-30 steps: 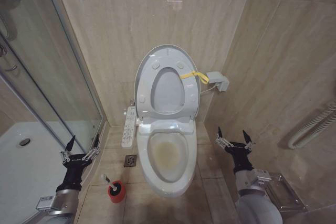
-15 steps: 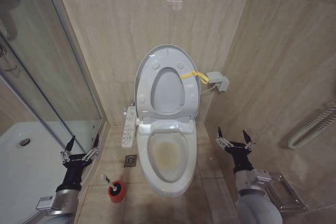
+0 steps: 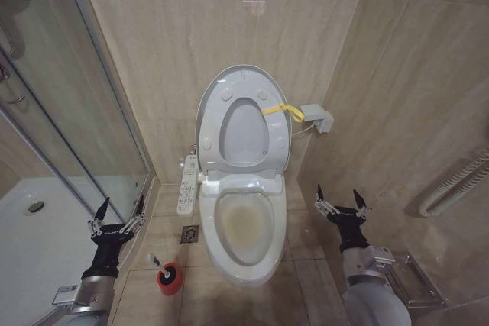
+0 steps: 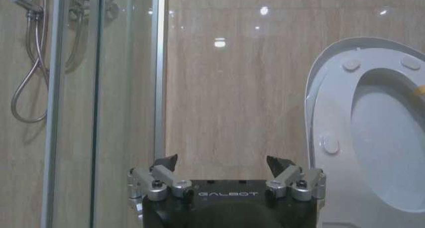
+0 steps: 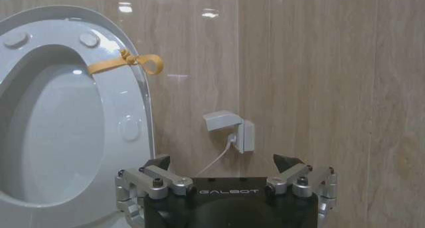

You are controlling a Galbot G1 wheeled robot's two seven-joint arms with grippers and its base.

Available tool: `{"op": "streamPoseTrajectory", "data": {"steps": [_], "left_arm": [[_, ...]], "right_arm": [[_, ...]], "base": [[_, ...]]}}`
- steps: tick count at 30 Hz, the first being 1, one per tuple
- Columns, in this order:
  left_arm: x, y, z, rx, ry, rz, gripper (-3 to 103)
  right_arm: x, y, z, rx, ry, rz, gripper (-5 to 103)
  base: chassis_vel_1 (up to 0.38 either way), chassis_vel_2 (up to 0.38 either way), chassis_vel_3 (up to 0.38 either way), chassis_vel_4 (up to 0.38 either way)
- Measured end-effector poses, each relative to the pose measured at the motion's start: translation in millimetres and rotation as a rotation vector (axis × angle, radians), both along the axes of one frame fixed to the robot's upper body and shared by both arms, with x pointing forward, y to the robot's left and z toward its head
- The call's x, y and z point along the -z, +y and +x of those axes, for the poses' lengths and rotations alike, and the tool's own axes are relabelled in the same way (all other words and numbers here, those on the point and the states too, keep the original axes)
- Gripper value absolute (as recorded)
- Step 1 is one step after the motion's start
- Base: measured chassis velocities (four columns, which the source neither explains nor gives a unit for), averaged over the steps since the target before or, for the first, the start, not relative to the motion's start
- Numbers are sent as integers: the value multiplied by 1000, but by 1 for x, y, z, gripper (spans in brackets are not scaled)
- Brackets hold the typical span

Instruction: Open the toilet lid, clean the toilet bowl with a toilet brush, close the toilet lid, and flush.

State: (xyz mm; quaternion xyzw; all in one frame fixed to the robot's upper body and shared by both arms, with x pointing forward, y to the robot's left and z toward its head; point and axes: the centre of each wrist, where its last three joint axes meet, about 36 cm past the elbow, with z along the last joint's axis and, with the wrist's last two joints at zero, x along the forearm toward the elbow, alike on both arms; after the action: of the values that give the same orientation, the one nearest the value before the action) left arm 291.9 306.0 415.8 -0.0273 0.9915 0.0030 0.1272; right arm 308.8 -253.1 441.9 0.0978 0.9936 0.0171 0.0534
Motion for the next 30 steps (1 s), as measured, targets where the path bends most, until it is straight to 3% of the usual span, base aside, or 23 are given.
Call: {"op": "streamPoseTrajectory", "data": {"steps": [8, 18, 30], "left_arm": [[0, 0, 0, 0, 0, 0, 92], [0, 0, 0, 0, 0, 0, 92], [0, 0, 0, 0, 0, 0, 92]], "right_arm": [[88, -52, -45, -110, 80, 1, 100], [48, -24, -29, -206, -95, 97, 100], [53, -39, 16, -224, -205, 124, 100]], "base": [[0, 0, 0, 0], [0, 0, 0, 0], [0, 0, 0, 0]]}}
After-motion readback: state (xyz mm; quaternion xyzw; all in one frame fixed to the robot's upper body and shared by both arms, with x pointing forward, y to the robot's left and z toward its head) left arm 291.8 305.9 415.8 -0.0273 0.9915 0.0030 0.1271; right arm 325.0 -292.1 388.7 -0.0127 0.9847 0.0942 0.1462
